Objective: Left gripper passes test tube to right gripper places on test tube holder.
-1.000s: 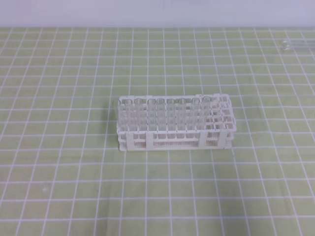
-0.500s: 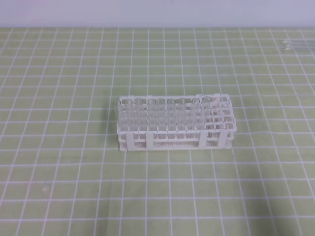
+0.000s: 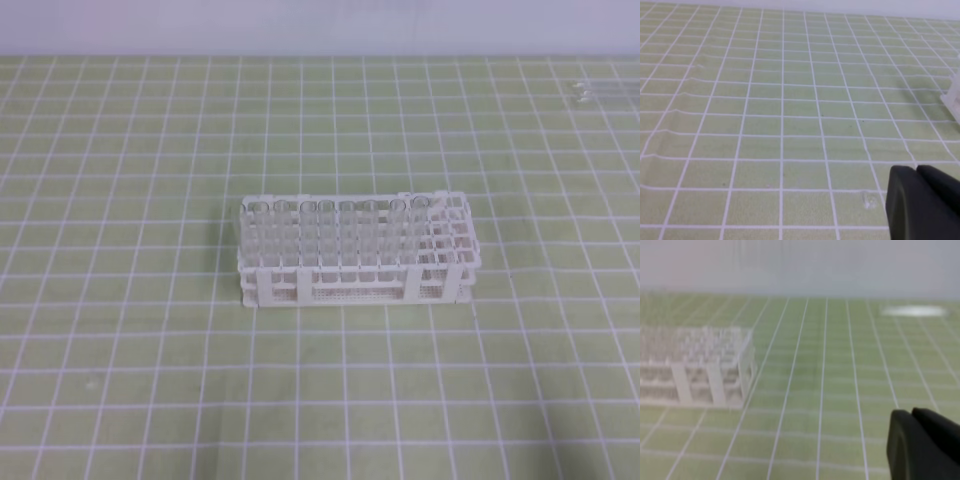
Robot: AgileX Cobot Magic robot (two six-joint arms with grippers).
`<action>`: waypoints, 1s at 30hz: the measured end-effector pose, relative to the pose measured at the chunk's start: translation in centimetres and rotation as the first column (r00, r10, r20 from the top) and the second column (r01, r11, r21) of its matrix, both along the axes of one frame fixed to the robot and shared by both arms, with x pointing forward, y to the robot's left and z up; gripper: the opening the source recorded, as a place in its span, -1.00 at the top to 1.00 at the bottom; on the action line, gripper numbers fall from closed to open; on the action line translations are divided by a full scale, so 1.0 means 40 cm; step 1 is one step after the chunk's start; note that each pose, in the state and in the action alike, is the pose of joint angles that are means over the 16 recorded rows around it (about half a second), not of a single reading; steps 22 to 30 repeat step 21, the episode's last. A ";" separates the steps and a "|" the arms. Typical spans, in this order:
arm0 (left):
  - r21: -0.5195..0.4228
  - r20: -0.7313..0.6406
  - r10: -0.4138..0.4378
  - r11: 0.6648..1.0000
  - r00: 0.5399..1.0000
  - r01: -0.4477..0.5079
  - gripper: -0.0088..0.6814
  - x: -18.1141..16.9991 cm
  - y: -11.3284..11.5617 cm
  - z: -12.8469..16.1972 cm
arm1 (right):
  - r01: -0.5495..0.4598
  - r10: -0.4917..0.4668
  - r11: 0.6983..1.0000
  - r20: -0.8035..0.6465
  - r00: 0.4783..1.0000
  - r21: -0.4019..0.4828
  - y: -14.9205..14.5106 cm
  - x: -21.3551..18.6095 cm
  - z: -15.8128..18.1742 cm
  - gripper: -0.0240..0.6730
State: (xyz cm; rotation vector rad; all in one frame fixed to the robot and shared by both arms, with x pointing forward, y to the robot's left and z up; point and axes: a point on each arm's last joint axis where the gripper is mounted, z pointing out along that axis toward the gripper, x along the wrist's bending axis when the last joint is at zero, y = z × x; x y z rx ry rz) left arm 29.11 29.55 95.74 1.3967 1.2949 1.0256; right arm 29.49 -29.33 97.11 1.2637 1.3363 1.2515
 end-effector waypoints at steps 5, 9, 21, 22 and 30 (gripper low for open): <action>0.000 0.000 0.000 1.000 1.000 0.000 0.98 0.000 0.000 0.000 | -0.035 0.034 0.999 -0.058 0.998 -0.002 0.006 -0.006 -0.014 0.98; 0.000 0.001 0.000 1.000 1.000 0.000 0.98 0.000 0.000 0.000 | -0.041 0.040 0.999 -0.080 0.996 -0.013 0.006 -0.007 -0.020 0.98; 0.000 -0.002 0.000 1.000 1.000 0.000 0.98 0.000 0.000 0.000 | -0.044 0.041 0.999 -0.083 0.996 -0.032 0.006 -0.007 -0.020 0.98; 0.000 -0.002 0.000 1.000 1.000 0.000 0.98 0.000 0.000 0.000 | -0.044 0.041 0.999 -0.083 0.996 -0.032 0.006 -0.007 -0.020 0.98; 0.000 -0.002 0.000 1.000 1.000 0.000 0.98 0.000 0.000 0.000 | -0.044 0.041 0.999 -0.083 0.996 -0.032 0.006 -0.007 -0.020 0.98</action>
